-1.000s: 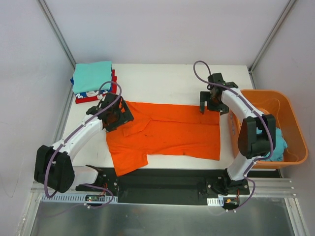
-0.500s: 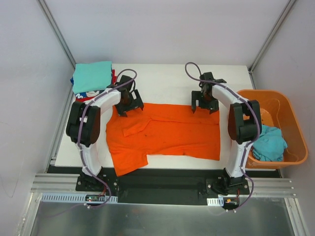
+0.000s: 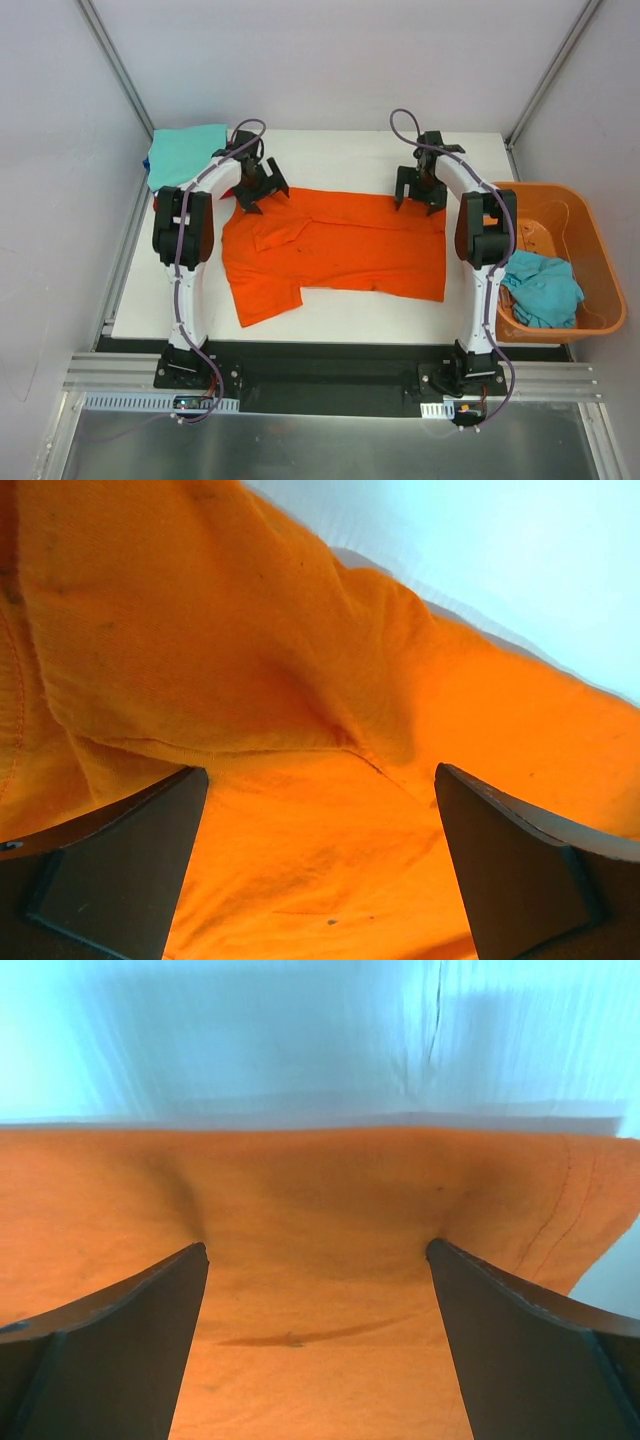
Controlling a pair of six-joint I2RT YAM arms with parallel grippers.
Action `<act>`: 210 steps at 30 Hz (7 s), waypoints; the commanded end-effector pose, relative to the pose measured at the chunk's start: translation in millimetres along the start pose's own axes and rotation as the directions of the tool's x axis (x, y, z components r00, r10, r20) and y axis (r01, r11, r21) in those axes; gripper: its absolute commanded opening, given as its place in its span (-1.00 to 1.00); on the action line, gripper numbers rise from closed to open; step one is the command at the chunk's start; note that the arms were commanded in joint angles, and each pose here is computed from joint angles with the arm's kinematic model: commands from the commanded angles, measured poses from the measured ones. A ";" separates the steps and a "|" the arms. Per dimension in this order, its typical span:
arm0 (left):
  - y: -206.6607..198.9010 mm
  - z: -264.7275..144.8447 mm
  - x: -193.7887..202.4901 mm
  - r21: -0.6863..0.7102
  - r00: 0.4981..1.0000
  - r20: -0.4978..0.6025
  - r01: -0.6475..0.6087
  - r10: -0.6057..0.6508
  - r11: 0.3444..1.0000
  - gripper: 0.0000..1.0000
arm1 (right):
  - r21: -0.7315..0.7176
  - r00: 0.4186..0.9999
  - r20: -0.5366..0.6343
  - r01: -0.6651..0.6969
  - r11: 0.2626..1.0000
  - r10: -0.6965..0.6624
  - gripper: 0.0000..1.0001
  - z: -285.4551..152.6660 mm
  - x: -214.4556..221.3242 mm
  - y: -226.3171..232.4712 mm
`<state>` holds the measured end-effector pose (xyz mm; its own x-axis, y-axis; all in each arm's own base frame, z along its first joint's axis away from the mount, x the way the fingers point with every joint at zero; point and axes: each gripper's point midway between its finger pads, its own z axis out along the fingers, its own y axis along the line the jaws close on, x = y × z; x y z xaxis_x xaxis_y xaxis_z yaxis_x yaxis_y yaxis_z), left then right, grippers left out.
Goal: Fold and stack the t-shirts
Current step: Fold the flattened tshirt in 1/3 of the way, then grap the side of the flattened tshirt closest away from the robot with both arms, then fold the other side of the tshirt into a rectangle
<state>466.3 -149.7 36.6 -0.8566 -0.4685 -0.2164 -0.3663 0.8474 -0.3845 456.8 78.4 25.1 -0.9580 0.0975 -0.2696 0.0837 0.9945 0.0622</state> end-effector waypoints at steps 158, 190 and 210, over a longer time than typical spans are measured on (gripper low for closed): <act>-19.0 -101.4 22.5 0.058 0.985 0.139 -0.112 0.103 0.992 0.99 | -0.096 0.981 0.193 0.039 0.995 -0.020 0.93 -114.8 58.1 37.9; -93.9 -7.6 -2.6 0.185 0.989 0.077 -0.135 0.123 0.973 0.99 | -0.006 0.993 0.100 0.059 0.998 -0.058 0.93 -93.7 106.6 32.3; -61.9 -96.6 46.4 0.078 0.956 0.234 -0.202 0.179 0.976 0.98 | 0.061 0.982 0.179 0.044 0.997 -0.054 0.93 -63.9 -10.4 32.7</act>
<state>444.4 -212.7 83.4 -0.8707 -0.3508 -0.3446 -0.1862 0.8838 -0.4293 424.3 113.1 93.1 -0.8975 0.0530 -0.4378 0.0548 0.9985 0.0085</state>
